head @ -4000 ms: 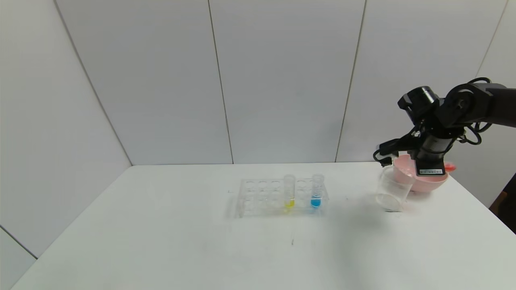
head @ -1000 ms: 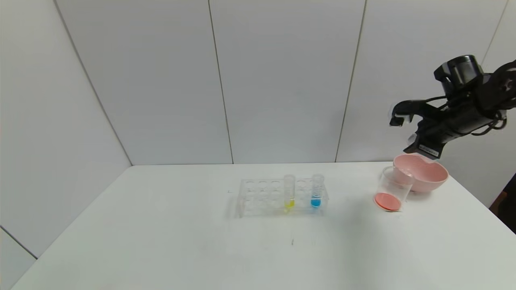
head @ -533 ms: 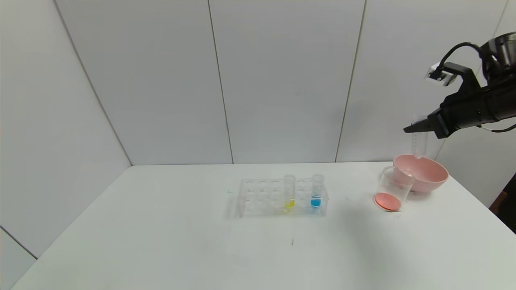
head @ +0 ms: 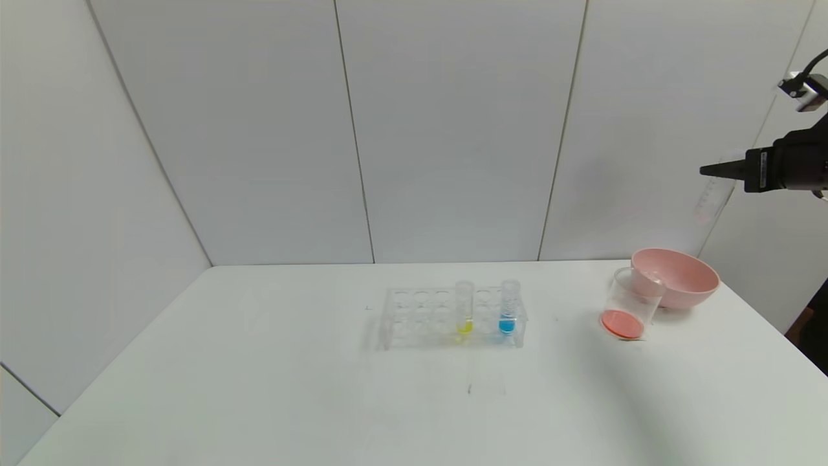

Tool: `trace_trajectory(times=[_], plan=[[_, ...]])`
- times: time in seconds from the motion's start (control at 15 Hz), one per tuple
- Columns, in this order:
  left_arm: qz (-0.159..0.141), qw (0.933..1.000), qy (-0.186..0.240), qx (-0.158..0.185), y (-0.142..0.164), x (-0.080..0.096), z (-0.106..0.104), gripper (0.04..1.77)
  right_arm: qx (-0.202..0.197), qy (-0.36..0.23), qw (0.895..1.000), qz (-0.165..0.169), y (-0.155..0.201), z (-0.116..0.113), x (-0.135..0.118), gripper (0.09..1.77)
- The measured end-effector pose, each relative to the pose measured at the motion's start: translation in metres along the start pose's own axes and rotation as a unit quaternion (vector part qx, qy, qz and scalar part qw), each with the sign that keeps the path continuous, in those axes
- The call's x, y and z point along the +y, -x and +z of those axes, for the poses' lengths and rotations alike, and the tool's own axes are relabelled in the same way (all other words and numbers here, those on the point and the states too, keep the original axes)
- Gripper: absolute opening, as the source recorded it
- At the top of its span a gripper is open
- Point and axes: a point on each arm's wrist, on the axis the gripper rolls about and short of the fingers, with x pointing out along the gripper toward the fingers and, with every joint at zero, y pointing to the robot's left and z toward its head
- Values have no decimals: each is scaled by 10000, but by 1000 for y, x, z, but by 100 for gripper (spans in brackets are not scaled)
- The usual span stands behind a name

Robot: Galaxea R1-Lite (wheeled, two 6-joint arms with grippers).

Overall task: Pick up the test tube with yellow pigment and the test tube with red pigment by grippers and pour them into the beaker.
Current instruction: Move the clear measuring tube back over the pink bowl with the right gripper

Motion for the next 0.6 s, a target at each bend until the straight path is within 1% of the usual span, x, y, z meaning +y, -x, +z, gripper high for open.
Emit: trace_trajectory(times=[0.13, 0.2, 0.33, 0.6], plan=[[0, 10000, -2, -2, 0, 0, 0, 172, -216, -30, 9995, -236, -4, -19, -16, 53], [0, 10000, 0, 0, 0, 0, 0, 172, -234, -72, 9992, -313, -8, -30, -23, 53], [0, 10000, 0, 0, 0, 0, 0, 172, -154, -197, 9989, -399, -18, -53, -33, 53], [0, 10000, 0, 0, 0, 0, 0, 172, -379, -246, 9978, -494, -45, -86, -48, 53]])
